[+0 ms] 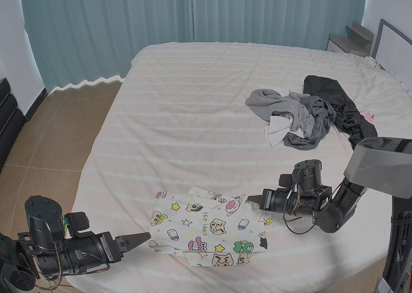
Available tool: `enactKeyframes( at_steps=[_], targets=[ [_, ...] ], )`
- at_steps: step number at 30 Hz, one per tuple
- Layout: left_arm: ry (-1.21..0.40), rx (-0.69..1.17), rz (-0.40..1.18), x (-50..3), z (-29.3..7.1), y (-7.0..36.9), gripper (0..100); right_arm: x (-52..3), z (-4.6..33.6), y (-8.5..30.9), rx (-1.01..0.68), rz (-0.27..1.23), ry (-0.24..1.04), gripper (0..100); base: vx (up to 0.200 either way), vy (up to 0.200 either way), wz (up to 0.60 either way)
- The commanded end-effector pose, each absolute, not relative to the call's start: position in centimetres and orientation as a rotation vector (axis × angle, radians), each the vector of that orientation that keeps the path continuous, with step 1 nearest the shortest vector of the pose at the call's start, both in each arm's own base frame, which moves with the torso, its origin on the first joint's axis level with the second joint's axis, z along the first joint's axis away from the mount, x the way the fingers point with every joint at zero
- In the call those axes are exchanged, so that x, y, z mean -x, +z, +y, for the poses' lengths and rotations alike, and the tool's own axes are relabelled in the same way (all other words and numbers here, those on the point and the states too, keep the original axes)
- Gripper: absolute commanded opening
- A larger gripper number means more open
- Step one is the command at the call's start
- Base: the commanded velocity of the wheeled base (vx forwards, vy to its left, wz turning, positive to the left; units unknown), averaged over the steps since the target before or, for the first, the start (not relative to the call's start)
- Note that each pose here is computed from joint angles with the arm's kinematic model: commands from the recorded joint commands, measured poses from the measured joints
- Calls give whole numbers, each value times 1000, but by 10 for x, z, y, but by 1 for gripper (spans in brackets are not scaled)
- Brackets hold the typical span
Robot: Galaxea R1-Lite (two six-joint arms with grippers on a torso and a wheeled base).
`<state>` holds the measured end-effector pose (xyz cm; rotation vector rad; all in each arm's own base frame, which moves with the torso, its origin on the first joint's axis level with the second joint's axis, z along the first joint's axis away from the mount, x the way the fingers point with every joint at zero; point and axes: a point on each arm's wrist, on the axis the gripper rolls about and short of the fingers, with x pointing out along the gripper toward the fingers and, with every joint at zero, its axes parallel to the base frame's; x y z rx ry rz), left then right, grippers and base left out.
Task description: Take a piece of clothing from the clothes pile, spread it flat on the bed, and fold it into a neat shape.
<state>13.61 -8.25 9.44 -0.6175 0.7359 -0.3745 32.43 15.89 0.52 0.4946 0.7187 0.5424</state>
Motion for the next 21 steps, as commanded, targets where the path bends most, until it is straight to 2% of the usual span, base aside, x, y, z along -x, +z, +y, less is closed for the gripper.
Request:
enactKeyframes(
  at_steps=[1, 12, 21],
  targets=[
    [-372, 618, 737, -136, -82, 94, 100, -326, 157, 4, -497, 717, 535, 0, 0, 0, 0],
    [-374, 619, 734, -136, -82, 95, 100, -330, 142, 9, -512, 602, 479, 0, 0, 0, 0],
    [-372, 618, 735, -137, -82, 95, 100, -321, 134, 5, -513, 598, 467, 0, 0, 0, 0]
  ],
)
